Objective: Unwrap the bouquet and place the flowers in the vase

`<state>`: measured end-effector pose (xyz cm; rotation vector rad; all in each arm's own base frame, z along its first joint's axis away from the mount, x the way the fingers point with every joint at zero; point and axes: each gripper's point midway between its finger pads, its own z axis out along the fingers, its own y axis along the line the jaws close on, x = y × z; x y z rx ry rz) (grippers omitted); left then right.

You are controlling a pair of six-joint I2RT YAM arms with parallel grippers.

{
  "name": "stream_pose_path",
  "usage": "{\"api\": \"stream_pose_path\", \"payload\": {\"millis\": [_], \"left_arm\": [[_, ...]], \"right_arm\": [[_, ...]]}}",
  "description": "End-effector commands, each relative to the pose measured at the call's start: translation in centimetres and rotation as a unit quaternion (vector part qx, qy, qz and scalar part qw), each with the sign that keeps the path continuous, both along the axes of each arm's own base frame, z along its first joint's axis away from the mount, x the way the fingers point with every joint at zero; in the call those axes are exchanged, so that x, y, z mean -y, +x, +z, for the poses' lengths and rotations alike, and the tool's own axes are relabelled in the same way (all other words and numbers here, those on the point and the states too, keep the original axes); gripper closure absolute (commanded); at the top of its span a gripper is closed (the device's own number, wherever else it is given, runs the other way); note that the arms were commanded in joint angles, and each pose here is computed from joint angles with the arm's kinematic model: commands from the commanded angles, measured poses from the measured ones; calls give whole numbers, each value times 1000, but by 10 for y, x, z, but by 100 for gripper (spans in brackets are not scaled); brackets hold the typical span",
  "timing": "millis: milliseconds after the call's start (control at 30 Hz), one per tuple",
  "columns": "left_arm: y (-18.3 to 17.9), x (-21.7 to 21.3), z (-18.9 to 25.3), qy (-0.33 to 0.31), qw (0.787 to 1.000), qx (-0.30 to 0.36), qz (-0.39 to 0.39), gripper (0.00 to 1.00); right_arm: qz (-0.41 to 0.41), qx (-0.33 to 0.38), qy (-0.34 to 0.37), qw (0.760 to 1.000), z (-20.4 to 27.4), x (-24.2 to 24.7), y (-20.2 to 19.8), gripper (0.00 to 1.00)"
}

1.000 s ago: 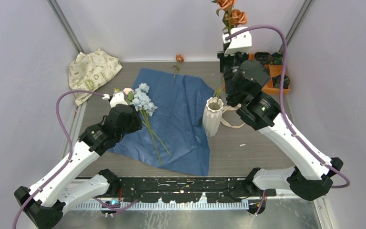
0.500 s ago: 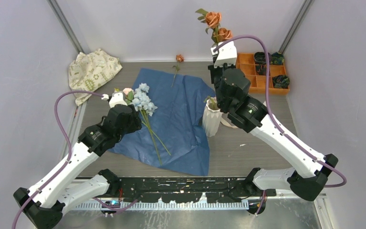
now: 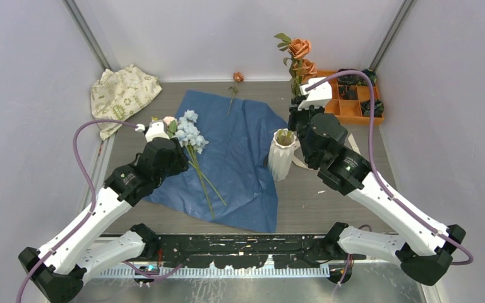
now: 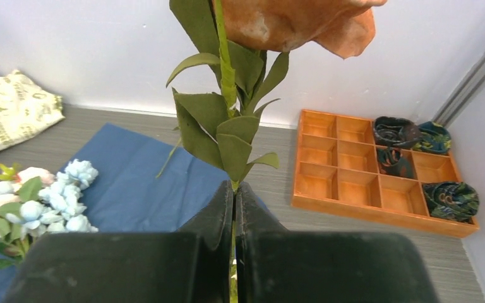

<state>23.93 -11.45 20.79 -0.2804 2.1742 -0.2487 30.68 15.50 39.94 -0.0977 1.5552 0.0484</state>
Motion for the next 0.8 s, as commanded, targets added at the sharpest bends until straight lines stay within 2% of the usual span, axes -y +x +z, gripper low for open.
{"api": "stream_pose_path", "payload": {"millis": [0,133,633,767], "left_arm": [[9,5,14,-24,999,27,5,52],[8,5,14,-24,999,28,6,52],[9,6,18,-27,999,32,2,52],[17,13,30,-28,998,47,-12,50]], "right_arm": [[44,-4,59,997,1,-12,-11,99],[82,-27,68,994,-19,-26,-17,99],[101,-85,55,990,-82,-36,-22,99],[94,-101,51,989,-94,-32,-24,81]]}}
